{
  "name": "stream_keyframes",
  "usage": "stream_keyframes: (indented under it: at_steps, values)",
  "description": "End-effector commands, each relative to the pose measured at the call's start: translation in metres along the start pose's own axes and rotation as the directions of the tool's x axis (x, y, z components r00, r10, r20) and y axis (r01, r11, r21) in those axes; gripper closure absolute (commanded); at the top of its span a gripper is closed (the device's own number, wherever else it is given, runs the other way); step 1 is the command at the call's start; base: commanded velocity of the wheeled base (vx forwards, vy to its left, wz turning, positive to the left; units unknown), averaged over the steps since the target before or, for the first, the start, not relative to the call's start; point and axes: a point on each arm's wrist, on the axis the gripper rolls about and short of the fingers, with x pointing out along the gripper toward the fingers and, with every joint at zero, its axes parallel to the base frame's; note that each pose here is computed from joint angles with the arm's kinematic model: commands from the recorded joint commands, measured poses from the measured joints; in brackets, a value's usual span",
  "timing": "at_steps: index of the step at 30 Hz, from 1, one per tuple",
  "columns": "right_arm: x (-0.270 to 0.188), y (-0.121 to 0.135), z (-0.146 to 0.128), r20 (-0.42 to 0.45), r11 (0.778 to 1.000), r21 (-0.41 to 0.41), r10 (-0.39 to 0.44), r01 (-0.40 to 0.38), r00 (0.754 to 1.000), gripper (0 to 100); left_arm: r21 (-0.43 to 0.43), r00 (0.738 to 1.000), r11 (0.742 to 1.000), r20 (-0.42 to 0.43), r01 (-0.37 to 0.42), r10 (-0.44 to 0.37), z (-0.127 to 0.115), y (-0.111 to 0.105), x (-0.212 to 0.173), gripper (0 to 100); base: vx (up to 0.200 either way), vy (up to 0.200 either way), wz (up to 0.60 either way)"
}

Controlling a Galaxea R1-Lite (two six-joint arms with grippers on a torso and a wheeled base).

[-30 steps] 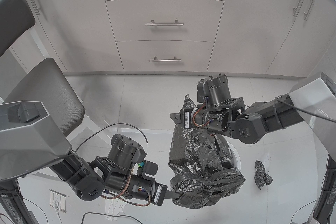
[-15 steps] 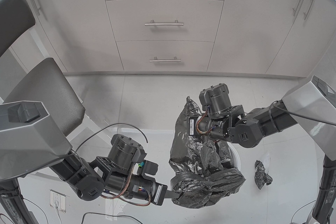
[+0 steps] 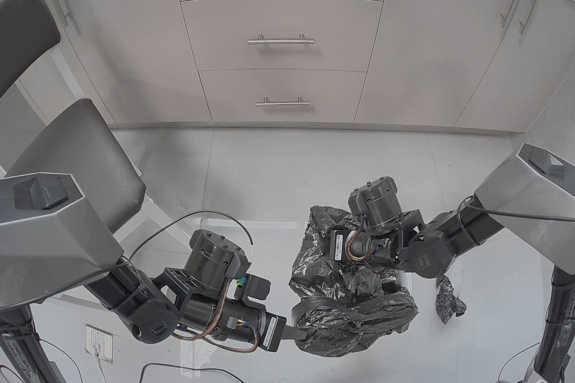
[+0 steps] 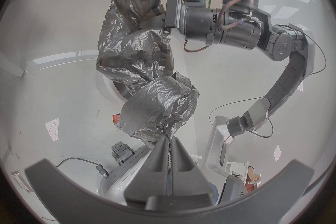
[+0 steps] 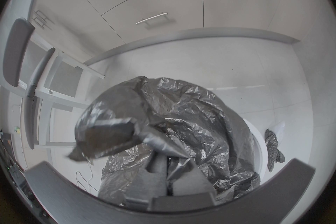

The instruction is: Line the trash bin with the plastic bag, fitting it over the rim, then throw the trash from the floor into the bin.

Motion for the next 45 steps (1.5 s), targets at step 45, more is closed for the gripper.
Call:
stream_keyframes:
  at_steps: [45]
  values:
    - [0.084, -0.083, -0.049, -0.14, 0.997, 0.013, -0.078, 0.081, 0.987, 100, 0.018, 1.0, 1.0, 0.002, 0.013, -0.013, -0.001, -0.004, 0.003, 100, 0.0, 0.0, 0.0]
